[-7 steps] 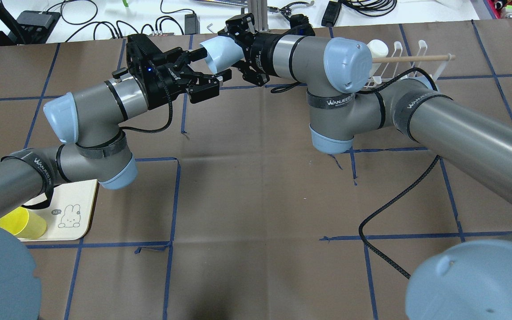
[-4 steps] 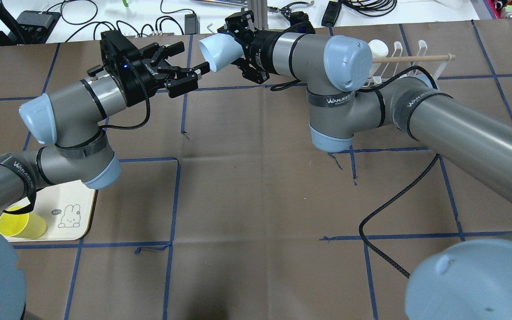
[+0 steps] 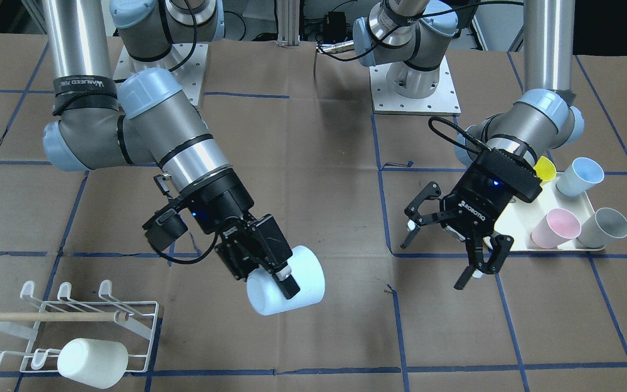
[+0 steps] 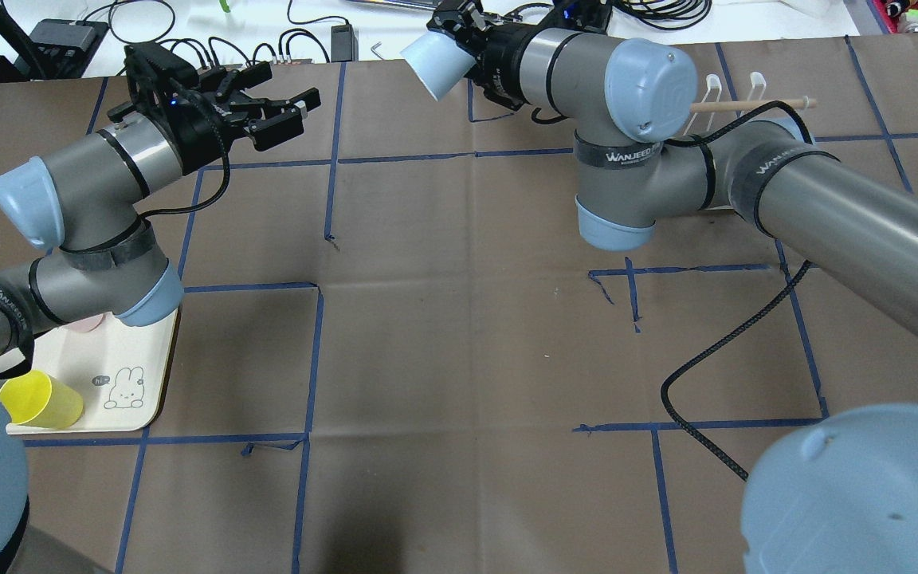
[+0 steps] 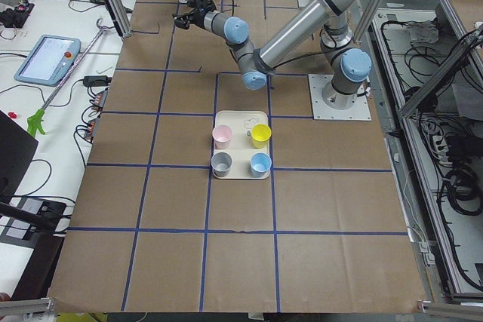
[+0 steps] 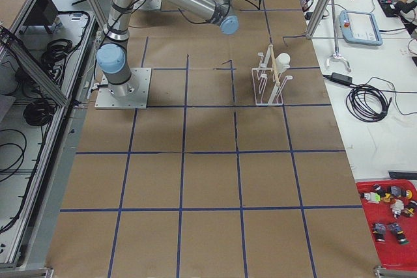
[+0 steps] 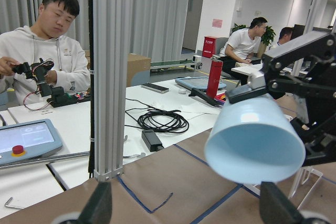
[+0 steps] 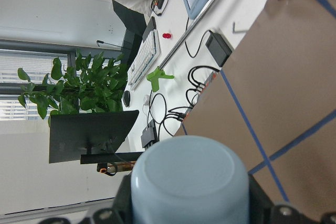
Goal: Transfer IKEA cup to right arm and place on rack
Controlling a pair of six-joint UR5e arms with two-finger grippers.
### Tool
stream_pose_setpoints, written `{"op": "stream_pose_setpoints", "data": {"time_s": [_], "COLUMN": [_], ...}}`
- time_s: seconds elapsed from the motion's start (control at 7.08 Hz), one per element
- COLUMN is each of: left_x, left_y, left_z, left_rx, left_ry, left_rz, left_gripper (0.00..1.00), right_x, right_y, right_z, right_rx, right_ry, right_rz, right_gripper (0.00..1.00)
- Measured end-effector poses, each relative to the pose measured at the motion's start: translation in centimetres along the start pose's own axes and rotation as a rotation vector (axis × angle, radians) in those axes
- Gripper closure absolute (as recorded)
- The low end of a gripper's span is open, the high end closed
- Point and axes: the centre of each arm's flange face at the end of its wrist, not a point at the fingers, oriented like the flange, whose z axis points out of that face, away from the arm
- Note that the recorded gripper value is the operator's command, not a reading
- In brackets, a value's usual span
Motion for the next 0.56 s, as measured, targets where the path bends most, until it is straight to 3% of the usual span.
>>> {"op": "stream_pose_setpoints", "data": {"time_s": [0.28, 0.56], "left_x": [-3.3, -2.8], "left_y": [-2.1, -2.9], "left_z": [1.4, 2.8], "left_rx": [-0.154, -0.399], "left_ry": [-0.171, -0.325], "left_rz": [-0.091, -0.169], "left_gripper": [0.01, 0.01], "right_x": [2.6, 5.6], "right_y": [-5.8, -12.1], "right_z": [-1.7, -4.4], "right_rx": [0.124, 0.217], "right_ry": [0.073, 0.17], "right_rz": [-0.262, -0.557], "right_gripper": [0.62, 0.62]}}
